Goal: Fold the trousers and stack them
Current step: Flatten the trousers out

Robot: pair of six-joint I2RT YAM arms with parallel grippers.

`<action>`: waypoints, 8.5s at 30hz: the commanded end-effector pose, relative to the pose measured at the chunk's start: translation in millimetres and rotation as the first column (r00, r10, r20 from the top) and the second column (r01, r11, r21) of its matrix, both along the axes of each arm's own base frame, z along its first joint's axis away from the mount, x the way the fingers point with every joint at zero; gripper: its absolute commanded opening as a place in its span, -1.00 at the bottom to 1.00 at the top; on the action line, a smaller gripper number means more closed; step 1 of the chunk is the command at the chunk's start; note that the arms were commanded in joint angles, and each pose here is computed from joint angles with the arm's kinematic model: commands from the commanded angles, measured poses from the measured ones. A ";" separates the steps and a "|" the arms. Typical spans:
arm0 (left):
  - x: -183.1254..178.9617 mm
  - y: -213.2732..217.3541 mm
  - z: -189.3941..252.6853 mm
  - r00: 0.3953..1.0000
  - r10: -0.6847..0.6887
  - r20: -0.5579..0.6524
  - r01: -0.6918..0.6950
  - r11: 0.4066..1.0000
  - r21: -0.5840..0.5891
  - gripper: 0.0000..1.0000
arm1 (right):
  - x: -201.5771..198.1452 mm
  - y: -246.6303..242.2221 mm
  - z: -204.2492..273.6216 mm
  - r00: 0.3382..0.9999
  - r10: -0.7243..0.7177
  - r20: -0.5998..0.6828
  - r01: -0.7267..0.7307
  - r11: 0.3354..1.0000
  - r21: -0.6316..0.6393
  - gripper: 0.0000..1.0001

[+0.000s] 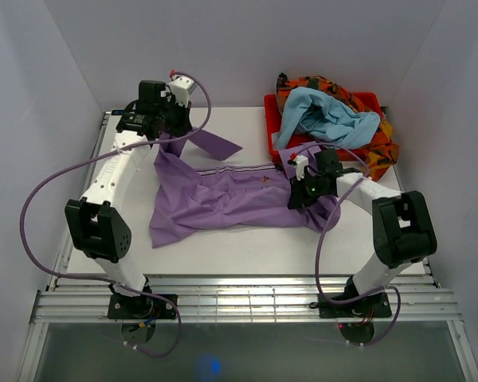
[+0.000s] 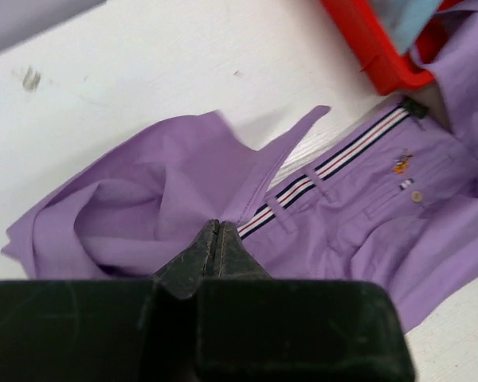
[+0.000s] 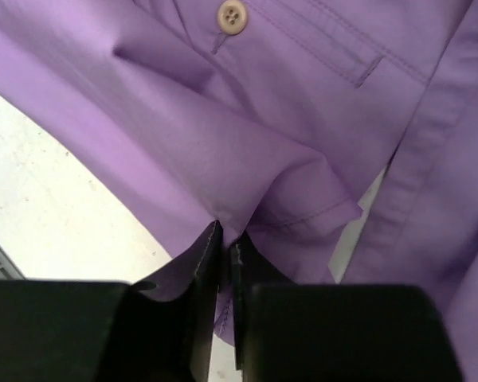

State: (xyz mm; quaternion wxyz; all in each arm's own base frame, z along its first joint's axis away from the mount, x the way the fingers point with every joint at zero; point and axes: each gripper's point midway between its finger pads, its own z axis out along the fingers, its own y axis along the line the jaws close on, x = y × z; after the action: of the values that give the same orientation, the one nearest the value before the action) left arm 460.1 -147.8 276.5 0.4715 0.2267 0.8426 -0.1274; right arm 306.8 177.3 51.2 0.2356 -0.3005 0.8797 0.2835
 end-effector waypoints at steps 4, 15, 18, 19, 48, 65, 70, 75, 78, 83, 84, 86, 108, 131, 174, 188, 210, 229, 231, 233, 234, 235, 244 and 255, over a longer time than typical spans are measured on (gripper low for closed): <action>29.4 108.6 -68.0 0.923 0.348 -0.166 -0.349 0.937 0.022 -1.00 | -37.5 -10.2 25.4 0.976 0.192 0.102 -0.189 0.981 -0.041 -0.84; 39.0 199.1 -128.8 0.788 0.527 -0.319 -0.535 0.842 0.071 -0.92 | -111.4 15.4 50.6 0.826 0.549 0.129 -0.549 0.835 -0.035 -0.19; 36.7 183.9 -116.0 0.869 0.374 -0.325 -0.383 0.923 0.038 0.10 | -104.2 17.1 60.7 0.849 0.518 0.103 -0.518 0.855 -0.024 0.34; 35.0 168.3 -103.6 0.909 0.283 -0.307 -0.306 0.952 -0.027 0.77 | -98.7 17.3 67.4 0.863 0.492 0.109 -0.494 0.869 -0.012 0.49; -62.6 2.1 -218.1 0.820 0.011 -0.572 -0.003 1.000 0.015 0.93 | 50.8 -33.2 -3.1 0.966 -0.240 0.094 0.253 0.952 -0.173 0.89; -42.3 -32.9 -208.9 0.859 -0.094 -0.503 0.061 0.995 -0.083 0.84 | 47.7 5.8 -36.6 0.979 -0.202 -0.037 0.197 0.974 -0.111 0.63; -25.5 -59.0 -171.7 0.910 -0.240 -0.339 0.243 0.969 -0.036 0.96 | 43.8 9.2 -30.1 0.984 -0.176 -0.034 0.172 0.981 -0.086 0.47; -18.9 -86.5 -176.9 0.900 -0.305 -0.312 0.332 0.943 0.037 0.96 | 40.2 9.9 -27.2 0.987 -0.160 -0.026 0.158 0.985 -0.075 0.42; -23.6 -118.8 -198.2 0.879 -0.329 -0.344 0.369 0.928 0.054 0.96 | 36.6 8.2 -18.8 0.987 -0.160 -0.013 0.159 0.985 -0.061 0.42; -32.7 -135.0 -228.7 0.865 -0.319 -0.387 0.388 0.915 0.113 0.96 | 38.0 -9.7 -0.8 0.976 -0.217 -0.011 0.217 0.976 -0.021 0.44; -39.1 -139.6 -237.7 0.855 -0.322 -0.406 0.398 0.910 0.117 0.96 | 37.2 -16.6 1.2 0.971 -0.236 -0.017 0.236 0.972 -0.013 0.47; -44.9 -138.3 -248.8 0.851 -0.305 -0.427 0.397 0.906 0.145 0.96 | 38.6 -26.6 16.6 0.966 -0.259 -0.010 0.260 0.965 0.029 0.53; -78.4 -265.3 211.3 0.719 -0.388 0.577 0.556 0.819 -0.143 -1.00 | -4.7 -130.0 157.5 0.912 -0.304 0.275 0.217 0.927 0.307 0.87; -116.4 -244.8 390.9 0.198 0.147 0.969 0.420 0.881 -0.219 -1.00 | -102.4 111.6 200.7 0.719 -0.053 0.693 -0.276 0.893 0.355 0.76; -141.7 -9.0 338.9 0.261 0.220 0.940 -0.106 0.974 -0.198 -1.00 | 41.1 -191.9 183.4 0.531 0.301 0.792 0.496 0.648 -0.578 0.52; -85.5 121.8 13.1 0.813 0.237 0.532 -0.416 0.876 0.244 -1.00 | -55.1 -121.8 73.5 0.630 0.600 0.493 -0.196 0.737 -0.647 0.68; -106.8 240.6 -139.6 0.920 0.390 -0.046 -0.371 0.902 0.222 -1.00 | -55.6 -72.0 3.6 0.840 0.525 0.136 -0.431 0.799 -0.418 0.80; -88.8 242.4 -149.3 0.974 0.174 -0.145 -0.161 0.982 0.098 -1.00 | -46.2 -158.3 65.0 0.760 0.627 0.171 -0.318 0.589 -0.743 -0.83; -101.4 232.0 -157.6 0.984 0.079 -0.158 -0.063 0.993 0.103 -1.00 | -60.6 -154.4 59.7 0.735 0.659 0.156 -0.365 0.579 -0.729 -0.75; -119.5 222.3 -166.8 0.982 -0.050 -0.180 0.075 0.989 0.130 -1.00 | -71.9 -156.3 44.5 0.729 0.675 0.112 -0.411 0.562 -0.718 -0.12; -125.3 220.7 -166.6 0.978 -0.093 -0.186 0.119 0.984 0.135 -0.84 | -73.3 -156.6 41.0 0.733 0.673 0.100 -0.420 0.563 -0.712 0.14; -135.9 223.7 -168.6 0.972 -0.126 -0.200 0.155 0.978 0.137 -0.65 | -74.6 -155.2 43.2 0.746 0.660 0.095 -0.422 0.578 -0.698 0.64; -70.0 233.3 -59.4 0.992 -0.120 0.027 0.122 0.988 -0.095 0.92 | -27.5 -108.4 91.7 0.820 0.537 0.201 -0.391 0.780 -0.488 0.91; 48.6 217.6 -153.7 0.976 -0.069 -0.209 0.083 0.995 0.059 0.77 | 5.7 -86.4 70.7 0.857 0.503 0.113 -0.433 0.821 -0.371 0.82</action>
State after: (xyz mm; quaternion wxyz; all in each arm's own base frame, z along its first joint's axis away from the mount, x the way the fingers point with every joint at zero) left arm 494.2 44.2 142.4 0.3966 0.2945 0.8521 -0.1729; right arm 323.8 80.4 114.6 0.1996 -0.5719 0.7881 0.1093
